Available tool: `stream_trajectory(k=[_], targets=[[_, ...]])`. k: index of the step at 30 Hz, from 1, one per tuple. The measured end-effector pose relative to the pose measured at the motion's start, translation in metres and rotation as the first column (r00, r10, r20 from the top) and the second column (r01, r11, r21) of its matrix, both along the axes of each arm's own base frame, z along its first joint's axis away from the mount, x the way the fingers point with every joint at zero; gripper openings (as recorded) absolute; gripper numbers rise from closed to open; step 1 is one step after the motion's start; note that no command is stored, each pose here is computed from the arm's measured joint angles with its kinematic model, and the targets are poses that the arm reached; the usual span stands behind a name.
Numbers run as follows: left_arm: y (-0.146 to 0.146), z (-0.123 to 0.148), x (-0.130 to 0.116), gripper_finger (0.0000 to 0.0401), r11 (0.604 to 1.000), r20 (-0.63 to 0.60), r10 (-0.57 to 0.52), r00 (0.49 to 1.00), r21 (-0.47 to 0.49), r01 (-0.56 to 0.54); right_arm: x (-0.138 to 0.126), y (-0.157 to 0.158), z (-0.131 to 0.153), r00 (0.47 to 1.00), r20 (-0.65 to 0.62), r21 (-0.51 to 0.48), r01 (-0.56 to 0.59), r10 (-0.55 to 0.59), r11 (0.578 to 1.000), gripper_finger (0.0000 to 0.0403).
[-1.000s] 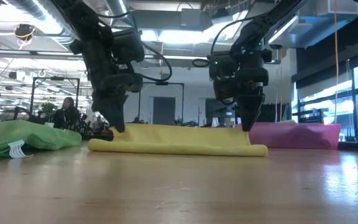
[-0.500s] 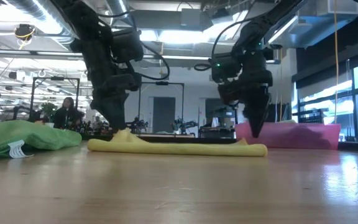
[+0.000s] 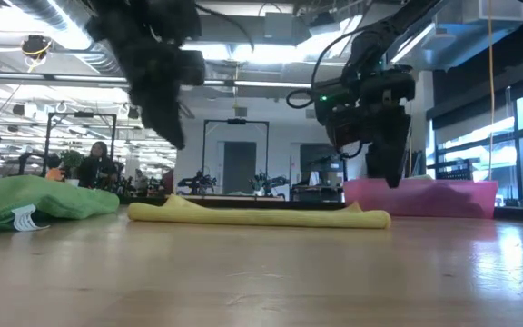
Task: Fold microfiber towels
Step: Fold the right yellow towel
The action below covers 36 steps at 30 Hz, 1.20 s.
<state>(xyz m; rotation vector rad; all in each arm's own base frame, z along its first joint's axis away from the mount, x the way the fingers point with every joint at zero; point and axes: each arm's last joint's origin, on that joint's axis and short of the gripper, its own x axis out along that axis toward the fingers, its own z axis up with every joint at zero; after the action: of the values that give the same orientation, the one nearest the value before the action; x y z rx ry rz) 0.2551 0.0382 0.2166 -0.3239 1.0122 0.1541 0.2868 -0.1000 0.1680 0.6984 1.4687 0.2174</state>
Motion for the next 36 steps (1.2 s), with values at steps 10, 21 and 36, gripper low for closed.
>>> stream_trajectory(k=[10,21,36], targets=[[-0.045,-0.002,0.003,0.0092,0.964,-0.031,-0.211,0.977,0.156,0.214,-0.054,0.024,0.033,0.95,0.147,-0.082,0.291,-0.277,0.953,0.0083],[-0.064,-0.023,0.002,0.0142,0.918,-0.16,-0.329,0.931,0.176,0.355,-0.1,0.056,0.097,0.721,0.631,0.15,0.249,-0.287,0.957,0.0084],[-0.051,-0.073,0.015,0.0179,0.868,-0.361,-0.384,0.85,0.171,0.465,-0.099,0.095,0.124,0.506,0.737,0.169,0.504,-0.448,0.847,0.014]])
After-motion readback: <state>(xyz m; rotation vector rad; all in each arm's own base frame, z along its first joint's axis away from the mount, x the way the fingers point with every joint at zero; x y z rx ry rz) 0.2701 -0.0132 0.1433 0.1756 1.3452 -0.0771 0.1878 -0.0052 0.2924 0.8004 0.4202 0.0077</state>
